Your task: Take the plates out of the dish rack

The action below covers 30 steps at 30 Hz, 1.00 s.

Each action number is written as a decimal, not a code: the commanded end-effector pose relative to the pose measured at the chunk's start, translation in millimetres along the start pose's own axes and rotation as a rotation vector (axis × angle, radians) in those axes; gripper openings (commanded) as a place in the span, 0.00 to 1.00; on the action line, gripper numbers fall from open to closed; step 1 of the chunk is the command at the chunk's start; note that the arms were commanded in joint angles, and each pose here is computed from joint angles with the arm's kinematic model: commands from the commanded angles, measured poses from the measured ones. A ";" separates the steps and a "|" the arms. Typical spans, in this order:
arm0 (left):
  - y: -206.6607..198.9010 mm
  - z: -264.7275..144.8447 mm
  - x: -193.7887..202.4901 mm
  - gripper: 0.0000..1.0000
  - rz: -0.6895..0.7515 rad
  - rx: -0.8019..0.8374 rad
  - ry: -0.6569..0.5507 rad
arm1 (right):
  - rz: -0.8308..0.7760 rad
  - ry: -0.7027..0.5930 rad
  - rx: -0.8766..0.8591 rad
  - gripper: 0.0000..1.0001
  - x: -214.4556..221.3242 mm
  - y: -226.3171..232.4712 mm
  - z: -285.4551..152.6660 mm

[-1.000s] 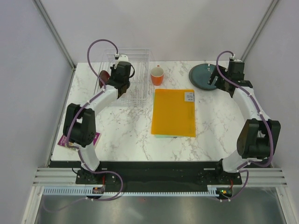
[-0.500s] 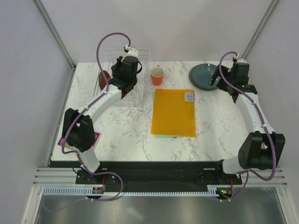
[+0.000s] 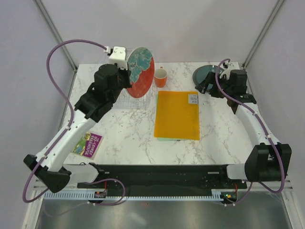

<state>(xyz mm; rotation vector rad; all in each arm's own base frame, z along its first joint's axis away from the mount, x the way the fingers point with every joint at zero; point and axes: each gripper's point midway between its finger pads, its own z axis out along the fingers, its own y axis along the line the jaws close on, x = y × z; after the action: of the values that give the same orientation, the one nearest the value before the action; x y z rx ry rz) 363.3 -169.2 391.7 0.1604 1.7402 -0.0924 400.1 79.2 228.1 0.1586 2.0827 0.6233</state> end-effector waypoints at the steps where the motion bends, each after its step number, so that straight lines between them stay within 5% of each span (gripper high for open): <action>1: -59.2 -19.4 -24.3 0.02 -0.343 0.324 -0.085 | -0.032 -0.046 -0.192 0.98 -3.6 52.8 -7.7; 10: -95.7 -21.7 6.8 0.02 -0.556 0.496 -0.043 | 0.000 -0.031 -0.354 0.98 12.7 101.0 -9.8; 30: -107.0 -38.7 21.6 0.02 -0.833 0.721 -0.091 | 0.062 0.051 -0.511 0.98 53.8 119.2 8.4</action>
<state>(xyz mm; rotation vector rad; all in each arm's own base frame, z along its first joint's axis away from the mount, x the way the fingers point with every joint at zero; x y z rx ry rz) 315.0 -256.0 271.8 -0.0358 1.8814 -0.9843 361.9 191.3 227.0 -0.0199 1.9880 1.0922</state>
